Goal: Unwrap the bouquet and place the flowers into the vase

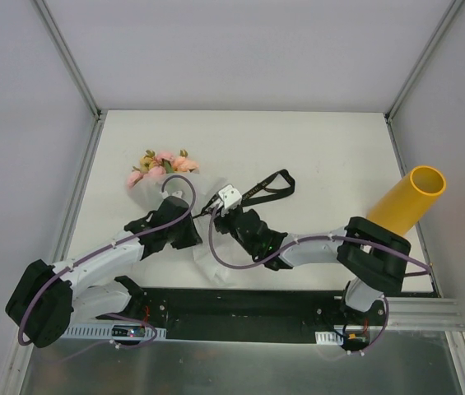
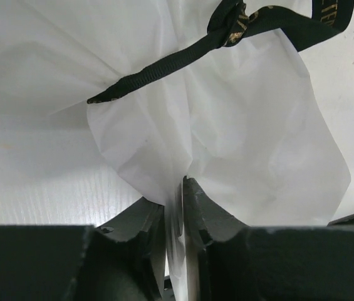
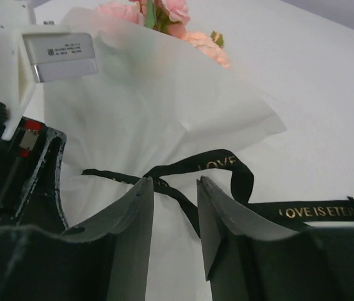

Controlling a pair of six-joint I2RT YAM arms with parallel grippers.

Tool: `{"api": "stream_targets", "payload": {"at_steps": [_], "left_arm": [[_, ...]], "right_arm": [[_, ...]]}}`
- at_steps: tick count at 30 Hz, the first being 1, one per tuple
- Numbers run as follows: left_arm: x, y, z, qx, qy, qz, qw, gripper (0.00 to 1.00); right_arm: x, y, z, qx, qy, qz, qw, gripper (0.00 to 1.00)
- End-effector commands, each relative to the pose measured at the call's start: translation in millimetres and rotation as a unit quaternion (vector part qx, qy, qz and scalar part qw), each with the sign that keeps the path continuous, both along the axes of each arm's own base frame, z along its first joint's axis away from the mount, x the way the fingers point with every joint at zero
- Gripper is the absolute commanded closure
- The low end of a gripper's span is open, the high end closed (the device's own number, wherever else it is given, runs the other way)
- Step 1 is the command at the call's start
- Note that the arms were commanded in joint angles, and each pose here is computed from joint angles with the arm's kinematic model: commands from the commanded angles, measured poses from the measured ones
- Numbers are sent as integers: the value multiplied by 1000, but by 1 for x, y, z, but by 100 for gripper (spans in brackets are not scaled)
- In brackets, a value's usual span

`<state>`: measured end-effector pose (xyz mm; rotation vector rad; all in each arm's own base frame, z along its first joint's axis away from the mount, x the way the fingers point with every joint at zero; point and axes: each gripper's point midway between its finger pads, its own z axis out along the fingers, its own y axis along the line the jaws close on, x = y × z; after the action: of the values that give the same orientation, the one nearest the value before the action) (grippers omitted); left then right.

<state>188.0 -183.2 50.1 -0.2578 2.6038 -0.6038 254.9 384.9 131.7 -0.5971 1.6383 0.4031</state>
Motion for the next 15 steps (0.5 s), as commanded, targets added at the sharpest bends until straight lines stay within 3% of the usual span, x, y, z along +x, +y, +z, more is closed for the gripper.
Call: {"api": "stream_targets", "payload": {"at_steps": [1,5,12,15], "left_arm": [[3,-7,12,-21,-7,3,1000,77],[3,-1,10,-30,10,26,999,55],[14,23,35,-64,36,68,995,47],[16,34,49,-49,24,79,995,41]], "right_arm": [[-12,24,3,56,62,129,988,55],[1,28,1,46,17,185,982,50],[7,37,14,66,1,241,968,49],[15,39,23,120,75,189,972,48]]}}
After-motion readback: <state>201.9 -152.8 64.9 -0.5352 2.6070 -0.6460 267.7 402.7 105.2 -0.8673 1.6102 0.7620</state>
